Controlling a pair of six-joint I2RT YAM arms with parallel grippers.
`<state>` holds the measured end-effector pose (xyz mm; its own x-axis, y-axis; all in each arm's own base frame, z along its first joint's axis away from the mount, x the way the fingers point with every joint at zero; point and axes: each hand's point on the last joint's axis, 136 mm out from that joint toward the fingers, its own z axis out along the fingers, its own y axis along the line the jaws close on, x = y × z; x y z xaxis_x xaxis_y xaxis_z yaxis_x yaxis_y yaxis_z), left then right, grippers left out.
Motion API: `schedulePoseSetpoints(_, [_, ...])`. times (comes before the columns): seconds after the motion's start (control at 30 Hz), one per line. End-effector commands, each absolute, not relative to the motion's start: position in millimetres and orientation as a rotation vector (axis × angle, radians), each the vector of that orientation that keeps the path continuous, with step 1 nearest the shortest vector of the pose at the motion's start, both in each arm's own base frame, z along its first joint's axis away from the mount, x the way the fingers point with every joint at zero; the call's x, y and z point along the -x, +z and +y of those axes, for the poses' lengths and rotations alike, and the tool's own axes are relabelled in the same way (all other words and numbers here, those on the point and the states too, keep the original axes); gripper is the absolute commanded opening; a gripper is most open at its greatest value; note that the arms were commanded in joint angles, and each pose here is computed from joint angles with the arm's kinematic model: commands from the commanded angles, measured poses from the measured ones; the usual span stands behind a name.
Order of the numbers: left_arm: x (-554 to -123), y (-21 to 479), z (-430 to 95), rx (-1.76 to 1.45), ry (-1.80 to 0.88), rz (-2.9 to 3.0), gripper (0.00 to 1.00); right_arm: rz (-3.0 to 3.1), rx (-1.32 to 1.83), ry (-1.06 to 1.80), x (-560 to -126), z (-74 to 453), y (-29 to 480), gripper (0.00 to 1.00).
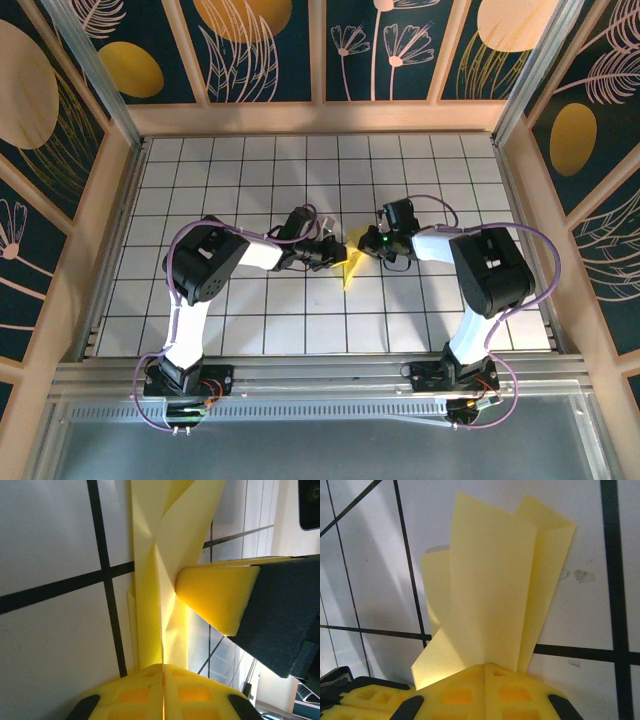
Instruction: Fold a paper plane with a square sheet of paper (fold left side to right side)
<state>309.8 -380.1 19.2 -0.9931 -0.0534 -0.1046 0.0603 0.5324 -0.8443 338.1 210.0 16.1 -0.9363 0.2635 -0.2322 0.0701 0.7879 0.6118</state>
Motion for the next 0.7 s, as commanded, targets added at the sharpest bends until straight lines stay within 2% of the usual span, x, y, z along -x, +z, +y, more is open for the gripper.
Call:
schedulePoseSetpoints(0.0, [-310, -21, -365, 0.050, -1.239, 2.713, 0.12, 2.767, -0.304, 0.832, -315, 199, -11, 0.04])
schedulePoseSetpoints(0.13, [-320, 14, -365, 0.023, -1.241, 2.630, 0.18, 2.775, -0.300, 0.831, -310, 197, -15, 0.00])
schedulePoseSetpoints(0.33, [-327, 59, -355, -0.023, -1.165, 2.580, 0.22, 2.765, -0.281, 0.840, -309, 197, -13, 0.00])
schedulePoseSetpoints(0.47, [-318, 76, -351, -0.042, -1.186, 2.576, 0.16, 2.756, -0.272, 0.848, -310, 198, -10, 0.00])
schedulePoseSetpoints(0.67, [-296, 86, -372, -0.126, -1.352, 2.596, 0.10, 2.754, -0.272, 0.853, -310, 199, -10, 0.00])
